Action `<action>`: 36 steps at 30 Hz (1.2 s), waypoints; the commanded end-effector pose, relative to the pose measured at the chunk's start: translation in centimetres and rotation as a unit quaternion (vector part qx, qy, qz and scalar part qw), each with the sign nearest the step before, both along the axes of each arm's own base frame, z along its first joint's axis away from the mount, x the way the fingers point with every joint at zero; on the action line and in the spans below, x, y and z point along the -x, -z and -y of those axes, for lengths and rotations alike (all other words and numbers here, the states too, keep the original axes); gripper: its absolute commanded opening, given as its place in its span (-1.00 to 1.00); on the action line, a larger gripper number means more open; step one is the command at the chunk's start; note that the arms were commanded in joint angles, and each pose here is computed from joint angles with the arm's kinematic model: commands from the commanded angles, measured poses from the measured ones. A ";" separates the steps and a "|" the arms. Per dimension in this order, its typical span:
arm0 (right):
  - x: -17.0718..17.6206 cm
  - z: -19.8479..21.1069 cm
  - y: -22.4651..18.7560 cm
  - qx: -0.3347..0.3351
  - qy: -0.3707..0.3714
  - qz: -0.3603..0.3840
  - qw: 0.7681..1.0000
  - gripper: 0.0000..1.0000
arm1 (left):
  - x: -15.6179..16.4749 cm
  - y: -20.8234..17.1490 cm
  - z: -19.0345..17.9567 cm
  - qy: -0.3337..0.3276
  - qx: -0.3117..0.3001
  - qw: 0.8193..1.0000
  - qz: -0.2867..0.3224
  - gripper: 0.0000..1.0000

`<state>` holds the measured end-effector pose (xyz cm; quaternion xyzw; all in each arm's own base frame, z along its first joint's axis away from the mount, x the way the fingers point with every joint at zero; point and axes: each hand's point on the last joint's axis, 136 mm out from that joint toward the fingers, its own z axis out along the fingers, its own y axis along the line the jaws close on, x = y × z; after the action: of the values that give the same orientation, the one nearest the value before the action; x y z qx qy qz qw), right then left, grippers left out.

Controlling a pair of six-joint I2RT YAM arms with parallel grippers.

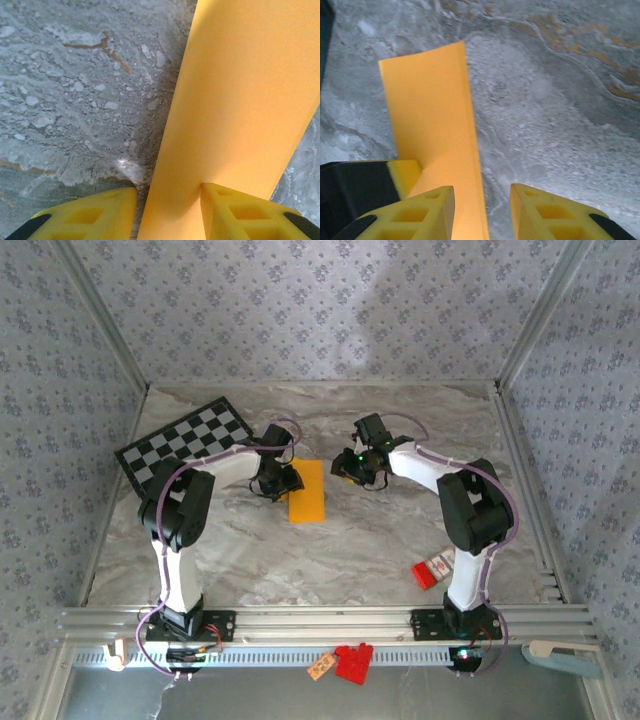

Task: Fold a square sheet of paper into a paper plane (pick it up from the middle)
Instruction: Hold the square sheet of paper at the center of the table.

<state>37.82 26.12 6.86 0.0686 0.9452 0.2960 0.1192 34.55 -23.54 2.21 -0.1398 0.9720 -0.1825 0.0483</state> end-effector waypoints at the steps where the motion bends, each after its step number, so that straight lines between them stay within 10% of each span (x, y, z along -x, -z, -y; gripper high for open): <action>1: 0.3 0.4 0.4 0.002 0.010 -0.004 1.000 -0.28 | 3.0 5.0 -1.1 -0.005 -0.036 0.997 -0.074 -0.15; 36: 1.0 -2.4 1.3 -0.032 -0.045 -0.011 0.998 -0.30 | 4.6 7.8 -0.8 0.026 -0.050 0.991 -0.119 -0.12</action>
<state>36.87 27.59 5.75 0.0508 0.9401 0.3218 0.1002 34.28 -23.60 1.10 -0.1267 0.9774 -0.1674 0.0227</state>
